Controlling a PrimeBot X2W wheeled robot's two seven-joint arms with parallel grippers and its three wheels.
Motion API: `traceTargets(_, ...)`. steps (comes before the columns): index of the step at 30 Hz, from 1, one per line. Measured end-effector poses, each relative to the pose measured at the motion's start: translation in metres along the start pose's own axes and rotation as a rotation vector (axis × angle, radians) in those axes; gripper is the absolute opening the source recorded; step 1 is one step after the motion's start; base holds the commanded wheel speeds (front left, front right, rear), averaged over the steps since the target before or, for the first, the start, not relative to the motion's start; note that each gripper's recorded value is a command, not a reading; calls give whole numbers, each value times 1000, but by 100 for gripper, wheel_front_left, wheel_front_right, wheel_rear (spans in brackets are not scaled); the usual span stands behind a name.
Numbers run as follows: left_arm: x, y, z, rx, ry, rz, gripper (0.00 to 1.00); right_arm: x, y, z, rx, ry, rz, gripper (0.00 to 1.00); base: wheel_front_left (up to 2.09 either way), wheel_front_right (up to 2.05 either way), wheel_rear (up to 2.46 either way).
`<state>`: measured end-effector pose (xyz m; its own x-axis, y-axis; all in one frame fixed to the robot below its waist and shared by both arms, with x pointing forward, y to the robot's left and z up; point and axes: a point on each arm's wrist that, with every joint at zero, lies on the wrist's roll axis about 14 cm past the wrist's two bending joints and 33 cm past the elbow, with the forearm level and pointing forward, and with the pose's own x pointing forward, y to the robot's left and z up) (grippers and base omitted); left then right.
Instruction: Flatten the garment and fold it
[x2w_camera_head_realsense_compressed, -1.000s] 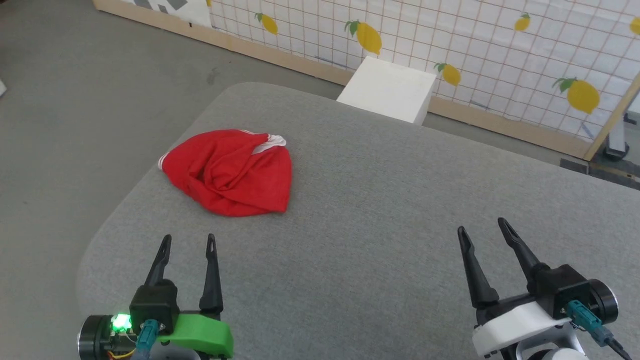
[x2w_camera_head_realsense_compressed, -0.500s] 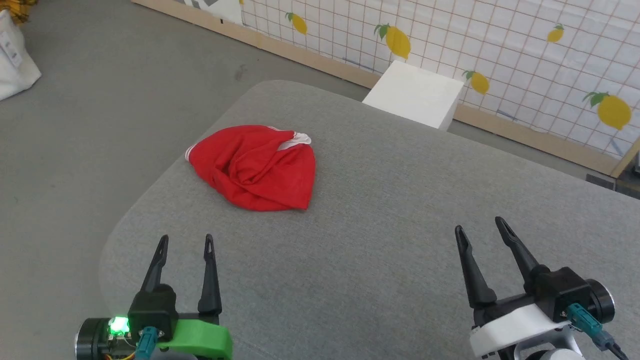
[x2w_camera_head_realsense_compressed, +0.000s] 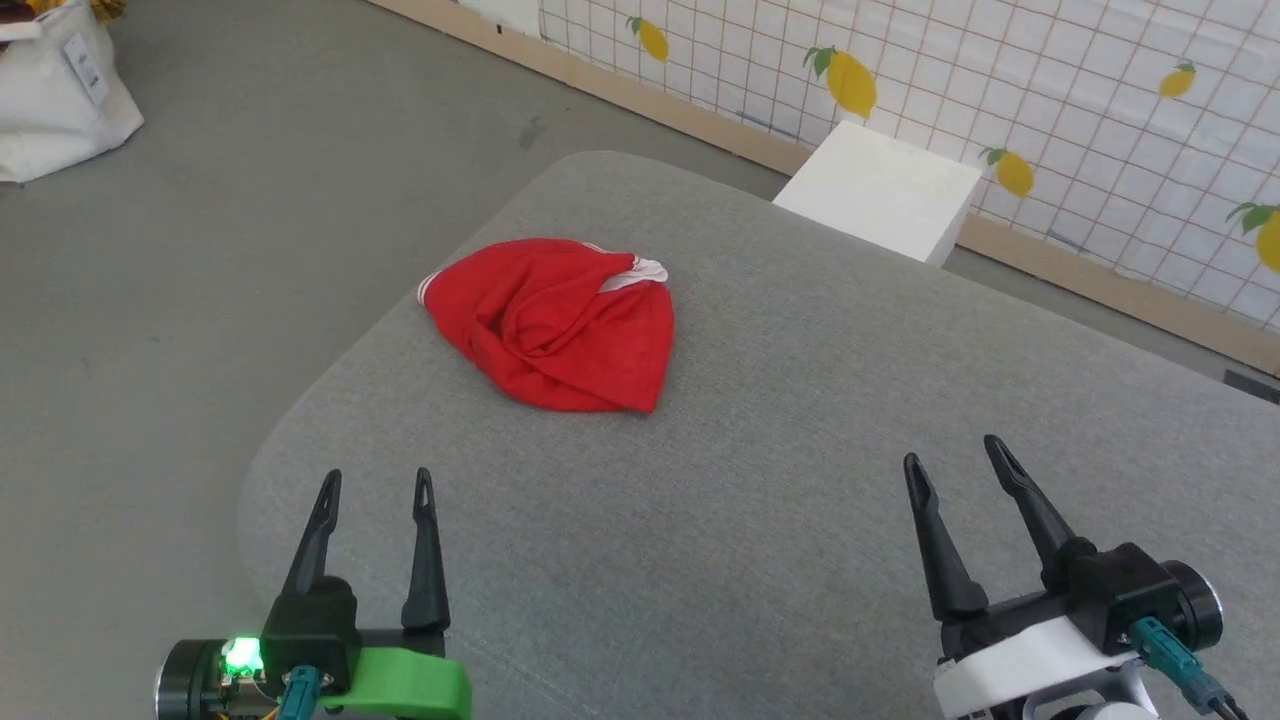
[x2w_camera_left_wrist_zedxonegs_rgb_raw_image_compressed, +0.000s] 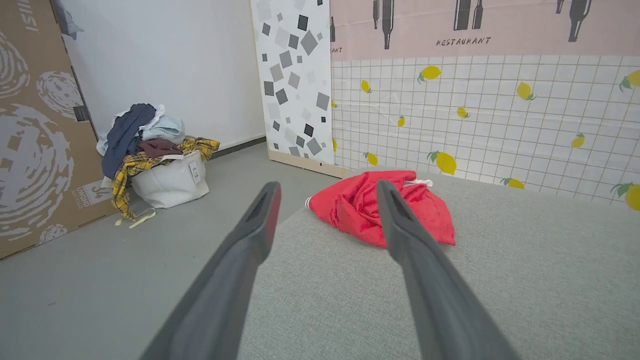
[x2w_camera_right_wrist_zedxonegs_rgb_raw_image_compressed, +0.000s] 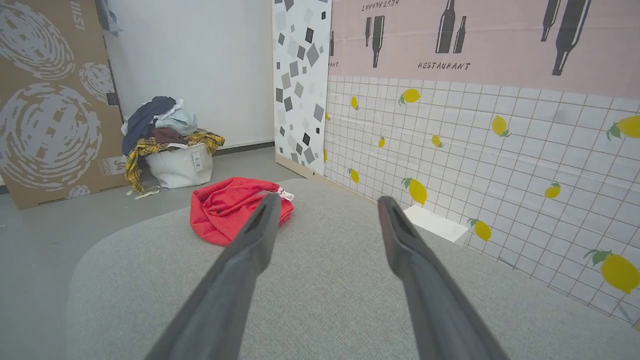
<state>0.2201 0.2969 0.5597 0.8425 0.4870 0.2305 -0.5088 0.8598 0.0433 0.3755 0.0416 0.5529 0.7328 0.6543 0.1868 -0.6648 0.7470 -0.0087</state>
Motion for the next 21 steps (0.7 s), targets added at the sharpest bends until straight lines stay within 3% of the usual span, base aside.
traceTargets(12,7,-7,-17,-39,49,-58,100,2,-2,-19,8,28,5,100,0,0,0)
traceTargets(21,88,-35,-41,-45,243,-237,100,9,-23,-31,35,16,-37,100,0,0,0)
